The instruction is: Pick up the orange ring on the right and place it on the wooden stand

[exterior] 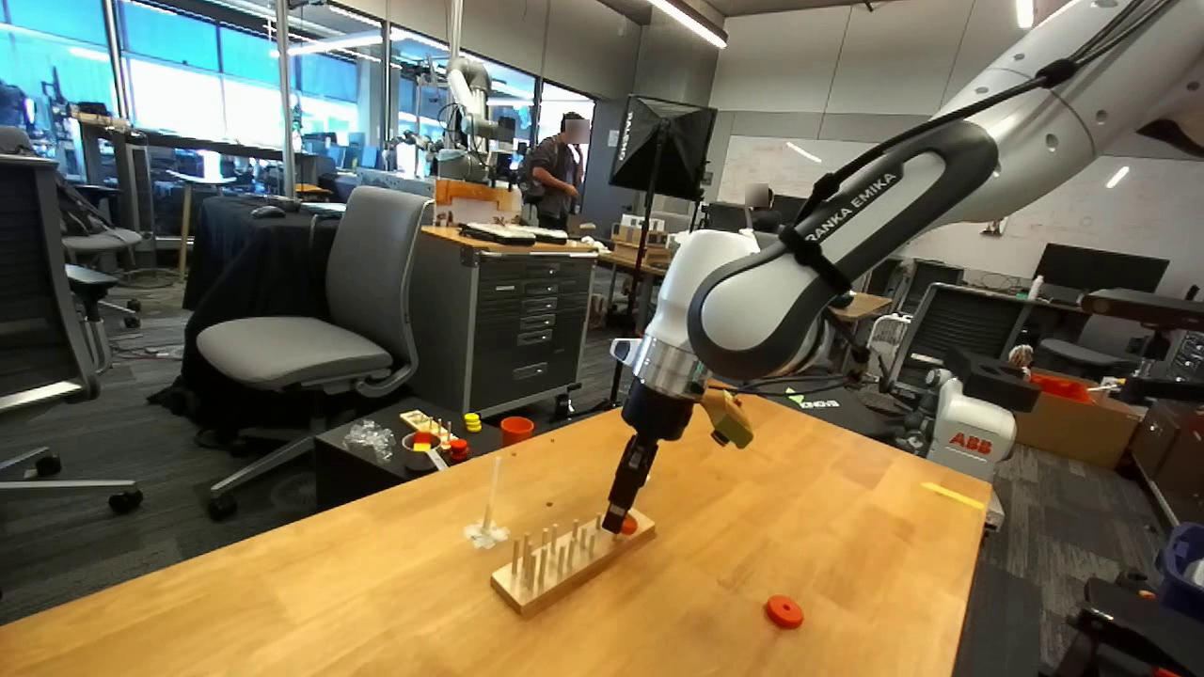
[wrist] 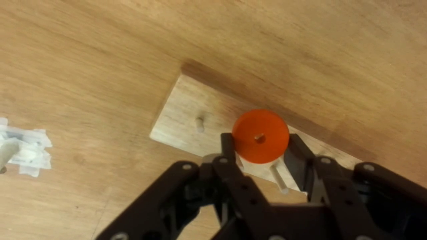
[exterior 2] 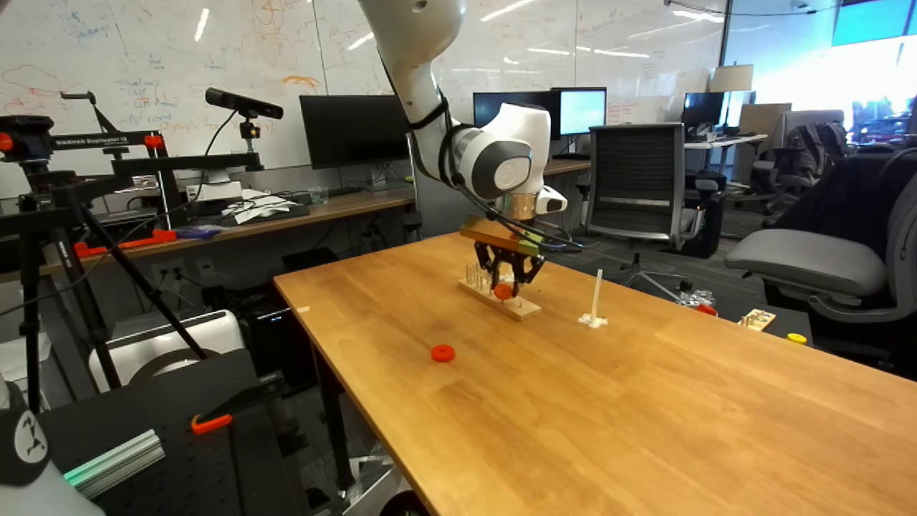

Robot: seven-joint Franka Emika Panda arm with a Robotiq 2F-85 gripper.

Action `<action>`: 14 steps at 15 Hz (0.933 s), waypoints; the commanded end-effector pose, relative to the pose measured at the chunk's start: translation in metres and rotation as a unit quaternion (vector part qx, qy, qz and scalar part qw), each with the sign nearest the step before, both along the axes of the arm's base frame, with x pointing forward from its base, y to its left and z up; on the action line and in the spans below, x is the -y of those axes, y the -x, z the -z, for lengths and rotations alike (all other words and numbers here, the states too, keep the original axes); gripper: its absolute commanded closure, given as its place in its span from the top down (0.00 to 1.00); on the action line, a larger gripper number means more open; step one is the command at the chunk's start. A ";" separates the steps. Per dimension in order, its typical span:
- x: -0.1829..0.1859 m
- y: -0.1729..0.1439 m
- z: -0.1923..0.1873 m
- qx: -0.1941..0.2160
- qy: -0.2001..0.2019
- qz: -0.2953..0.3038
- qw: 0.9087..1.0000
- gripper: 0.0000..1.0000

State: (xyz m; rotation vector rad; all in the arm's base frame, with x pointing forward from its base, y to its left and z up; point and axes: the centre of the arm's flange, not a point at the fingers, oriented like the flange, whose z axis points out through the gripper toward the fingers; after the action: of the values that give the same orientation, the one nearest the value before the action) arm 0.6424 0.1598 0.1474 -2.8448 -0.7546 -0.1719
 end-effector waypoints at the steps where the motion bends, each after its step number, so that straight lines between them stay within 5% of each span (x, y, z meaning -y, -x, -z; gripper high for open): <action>1: -0.006 -0.007 -0.001 -0.004 0.010 0.002 1.000 0.18; 14: -0.023 -0.018 0.001 -0.003 0.053 0.011 0.999 0.18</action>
State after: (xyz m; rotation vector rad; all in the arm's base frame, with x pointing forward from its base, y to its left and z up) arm 0.6465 0.1750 0.1477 -2.8931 -0.7679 -0.1536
